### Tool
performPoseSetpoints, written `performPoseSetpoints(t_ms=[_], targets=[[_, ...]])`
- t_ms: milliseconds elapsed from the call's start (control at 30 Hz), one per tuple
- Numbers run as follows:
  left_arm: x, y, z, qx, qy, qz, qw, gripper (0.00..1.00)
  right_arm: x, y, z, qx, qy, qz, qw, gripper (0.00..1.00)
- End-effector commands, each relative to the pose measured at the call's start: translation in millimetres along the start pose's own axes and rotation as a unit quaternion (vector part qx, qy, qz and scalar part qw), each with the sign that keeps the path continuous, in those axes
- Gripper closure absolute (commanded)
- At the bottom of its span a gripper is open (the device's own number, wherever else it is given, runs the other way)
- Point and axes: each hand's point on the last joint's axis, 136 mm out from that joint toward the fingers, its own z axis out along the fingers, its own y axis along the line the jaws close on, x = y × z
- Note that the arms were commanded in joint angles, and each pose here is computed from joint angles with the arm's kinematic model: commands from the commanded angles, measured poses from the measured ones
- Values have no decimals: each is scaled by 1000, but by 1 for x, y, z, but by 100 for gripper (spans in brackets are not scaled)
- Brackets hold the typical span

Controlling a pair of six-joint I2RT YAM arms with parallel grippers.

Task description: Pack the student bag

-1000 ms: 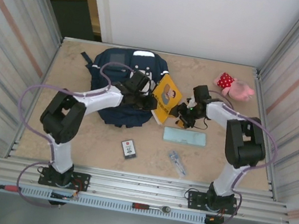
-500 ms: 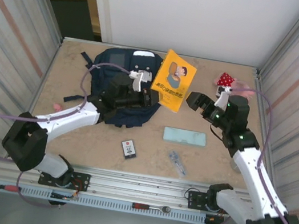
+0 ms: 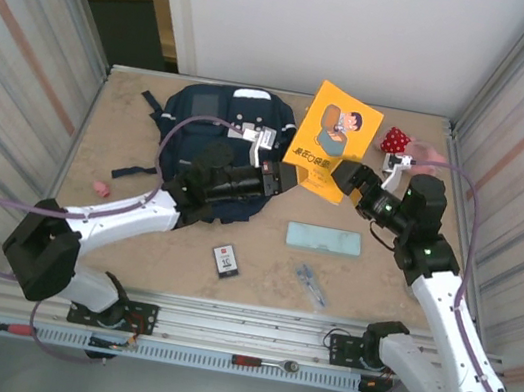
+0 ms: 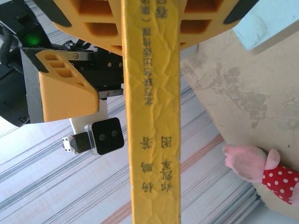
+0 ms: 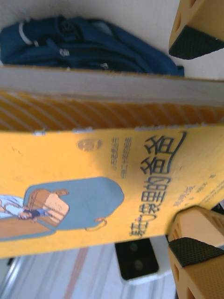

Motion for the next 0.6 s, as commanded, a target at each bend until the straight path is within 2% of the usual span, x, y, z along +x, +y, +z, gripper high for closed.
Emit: performPoseSetpoints(t_ms=[0,200,400,567], targets=[[-31,-54,-16,84,-57,36,994,100,2,34,0,-84,31,-7,996,0],[-33,-66,-13,122,-55,33,990,100,2,46,2,-114,52,-12,992,3],[-36,-73,-15,126,-56,44,989,100,-7,-1,-1,-37,25,51,998,1],[-36,-73,-16,124,-56,43,990,100,-3,31,-2,-108,60,18,992,0]])
